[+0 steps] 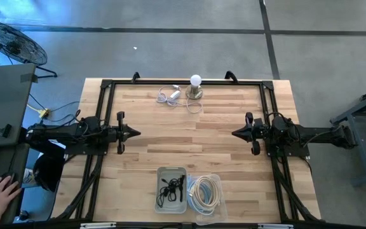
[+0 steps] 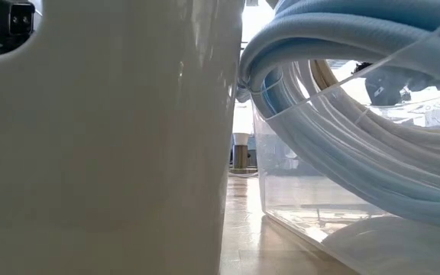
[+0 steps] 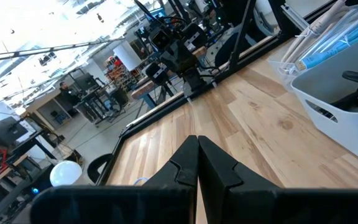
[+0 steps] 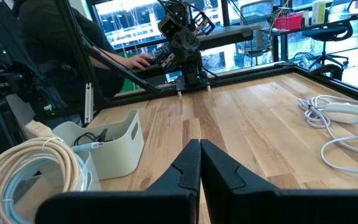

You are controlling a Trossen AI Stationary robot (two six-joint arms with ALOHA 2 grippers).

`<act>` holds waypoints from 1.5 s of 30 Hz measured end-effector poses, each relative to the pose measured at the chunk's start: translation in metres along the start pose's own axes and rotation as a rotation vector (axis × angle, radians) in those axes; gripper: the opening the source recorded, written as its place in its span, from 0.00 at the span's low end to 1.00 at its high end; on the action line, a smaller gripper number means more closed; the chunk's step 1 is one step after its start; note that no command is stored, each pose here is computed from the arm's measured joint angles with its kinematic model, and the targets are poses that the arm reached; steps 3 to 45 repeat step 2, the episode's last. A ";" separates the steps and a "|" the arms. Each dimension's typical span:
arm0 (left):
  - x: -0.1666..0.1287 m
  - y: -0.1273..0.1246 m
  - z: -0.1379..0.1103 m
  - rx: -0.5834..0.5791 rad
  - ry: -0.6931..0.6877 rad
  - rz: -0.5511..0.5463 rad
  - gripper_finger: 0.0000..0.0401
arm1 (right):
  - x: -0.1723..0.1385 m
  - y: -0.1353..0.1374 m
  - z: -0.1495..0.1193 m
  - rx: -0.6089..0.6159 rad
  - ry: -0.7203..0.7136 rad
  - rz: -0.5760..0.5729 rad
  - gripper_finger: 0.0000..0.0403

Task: Pick & Place USB Port
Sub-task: Return to Home Position

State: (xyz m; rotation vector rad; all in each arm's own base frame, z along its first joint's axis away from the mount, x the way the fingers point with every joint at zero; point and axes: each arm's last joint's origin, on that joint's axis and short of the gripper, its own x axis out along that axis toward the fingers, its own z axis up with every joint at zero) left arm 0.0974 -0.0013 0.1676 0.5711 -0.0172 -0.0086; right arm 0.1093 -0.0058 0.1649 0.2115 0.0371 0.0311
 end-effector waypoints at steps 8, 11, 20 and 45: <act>0.000 0.000 0.000 0.000 0.000 0.000 0.00 | 0.000 0.000 0.000 0.000 0.000 0.000 0.00; 0.000 0.000 0.000 0.000 0.000 0.000 0.00 | 0.000 0.000 0.000 0.000 0.000 0.000 0.00; 0.000 0.000 0.000 0.000 0.000 0.000 0.00 | 0.000 0.000 0.000 0.000 0.000 0.000 0.00; 0.000 0.000 0.000 0.000 0.000 0.000 0.00 | 0.000 0.000 0.000 0.000 0.000 0.000 0.00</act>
